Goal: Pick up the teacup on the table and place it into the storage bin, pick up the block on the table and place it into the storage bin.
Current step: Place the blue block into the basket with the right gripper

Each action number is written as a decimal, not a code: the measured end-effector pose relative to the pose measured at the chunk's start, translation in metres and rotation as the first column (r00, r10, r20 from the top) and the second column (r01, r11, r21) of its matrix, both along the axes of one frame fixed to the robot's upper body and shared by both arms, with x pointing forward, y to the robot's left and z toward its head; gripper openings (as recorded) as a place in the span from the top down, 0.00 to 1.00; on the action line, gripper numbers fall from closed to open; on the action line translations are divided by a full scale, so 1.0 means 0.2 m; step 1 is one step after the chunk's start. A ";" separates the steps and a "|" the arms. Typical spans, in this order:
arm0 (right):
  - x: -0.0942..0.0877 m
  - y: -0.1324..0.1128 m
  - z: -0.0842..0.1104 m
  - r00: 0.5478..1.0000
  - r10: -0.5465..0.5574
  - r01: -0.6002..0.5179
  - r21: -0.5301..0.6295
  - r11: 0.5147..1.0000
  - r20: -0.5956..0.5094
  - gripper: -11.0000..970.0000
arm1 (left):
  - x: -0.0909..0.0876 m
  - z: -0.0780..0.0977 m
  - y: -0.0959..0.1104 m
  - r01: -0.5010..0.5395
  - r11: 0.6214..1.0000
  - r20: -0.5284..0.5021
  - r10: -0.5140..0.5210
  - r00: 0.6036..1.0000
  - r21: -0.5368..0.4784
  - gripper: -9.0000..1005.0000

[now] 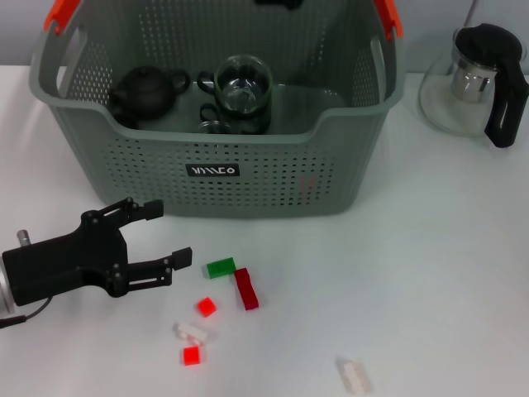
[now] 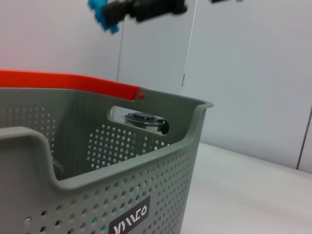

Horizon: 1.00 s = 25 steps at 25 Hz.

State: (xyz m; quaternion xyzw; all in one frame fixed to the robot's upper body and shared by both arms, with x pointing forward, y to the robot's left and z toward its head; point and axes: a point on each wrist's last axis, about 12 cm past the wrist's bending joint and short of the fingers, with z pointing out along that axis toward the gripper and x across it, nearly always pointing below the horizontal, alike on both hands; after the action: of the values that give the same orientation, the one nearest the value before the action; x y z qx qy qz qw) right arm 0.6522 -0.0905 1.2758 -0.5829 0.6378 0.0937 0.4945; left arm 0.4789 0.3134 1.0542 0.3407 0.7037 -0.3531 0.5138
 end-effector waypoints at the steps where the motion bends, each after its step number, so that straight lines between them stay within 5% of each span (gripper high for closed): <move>1: 0.01 0.00 -0.03 1.000 -0.011 0.011 -0.003 1.000 0.003 0.55 | 0.00 0.00 0.00 -0.002 1.000 0.000 0.002 1.000 0.001 0.10; 9: 0.11 -0.04 -0.23 0.990 -0.135 0.136 0.010 0.991 -0.025 0.55 | 0.00 0.00 0.00 -0.009 1.000 0.006 0.009 1.000 -0.004 0.10; 15: 0.12 -0.08 -0.28 0.983 -0.171 0.172 0.015 0.985 -0.063 0.55 | 0.00 0.00 0.00 -0.006 1.000 0.007 0.006 1.000 -0.006 0.10; 25: 0.13 -0.13 -0.27 0.971 -0.222 0.228 0.061 0.972 -0.093 0.31 | 0.00 0.01 0.00 -0.002 1.000 0.010 0.002 1.000 -0.006 0.10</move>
State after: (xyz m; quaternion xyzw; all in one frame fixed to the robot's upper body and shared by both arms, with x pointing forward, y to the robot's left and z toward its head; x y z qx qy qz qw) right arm 0.6778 -0.1162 1.2214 -0.4845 0.7166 0.0844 0.4947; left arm 0.4799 0.3140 1.0561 0.3402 0.7004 -0.3532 0.5186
